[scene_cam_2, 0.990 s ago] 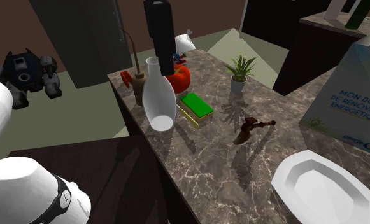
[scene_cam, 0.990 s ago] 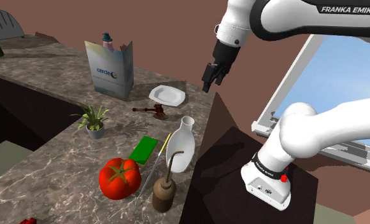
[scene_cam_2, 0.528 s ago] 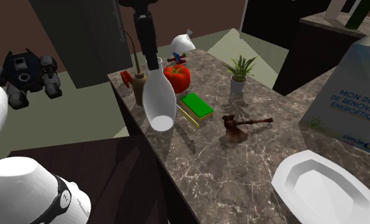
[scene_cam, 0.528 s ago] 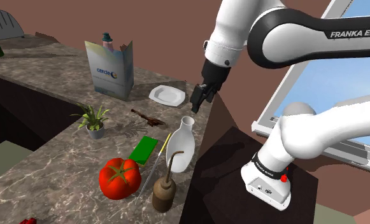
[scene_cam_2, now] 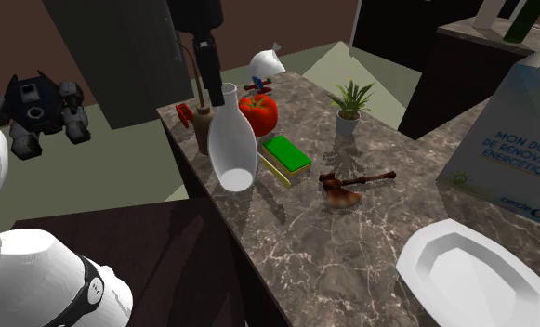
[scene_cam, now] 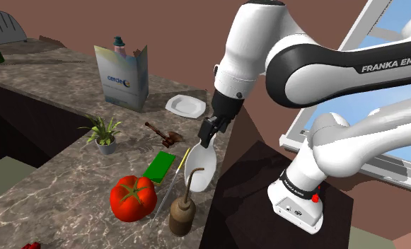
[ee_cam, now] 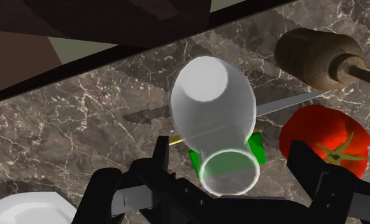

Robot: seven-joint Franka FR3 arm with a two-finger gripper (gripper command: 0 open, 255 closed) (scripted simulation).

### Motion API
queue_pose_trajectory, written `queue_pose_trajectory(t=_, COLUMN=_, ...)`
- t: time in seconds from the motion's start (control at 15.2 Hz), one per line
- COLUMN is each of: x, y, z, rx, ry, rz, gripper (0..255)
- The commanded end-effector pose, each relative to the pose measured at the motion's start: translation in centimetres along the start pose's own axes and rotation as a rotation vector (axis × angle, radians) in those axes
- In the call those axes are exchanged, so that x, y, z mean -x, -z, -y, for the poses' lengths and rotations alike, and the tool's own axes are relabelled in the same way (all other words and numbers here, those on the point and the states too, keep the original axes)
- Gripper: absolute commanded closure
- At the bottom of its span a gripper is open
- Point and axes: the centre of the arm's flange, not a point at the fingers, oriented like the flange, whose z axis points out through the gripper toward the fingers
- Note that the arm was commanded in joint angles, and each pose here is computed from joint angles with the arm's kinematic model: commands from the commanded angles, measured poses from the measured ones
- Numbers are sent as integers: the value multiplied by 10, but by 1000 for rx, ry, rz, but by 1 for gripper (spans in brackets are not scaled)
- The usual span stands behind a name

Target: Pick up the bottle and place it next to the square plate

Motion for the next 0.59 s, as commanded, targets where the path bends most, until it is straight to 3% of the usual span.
queue_pose_trajectory(t=0.0, x=1, y=-9, z=1, rx=0, ry=0, rz=0, gripper=0)
queue_pose_trajectory(t=0.2, x=1, y=-28, z=1, rx=0, ry=0, rz=0, gripper=0)
queue_pose_trajectory(t=0.53, x=1, y=-28, z=1, rx=0, ry=0, rz=0, gripper=0)
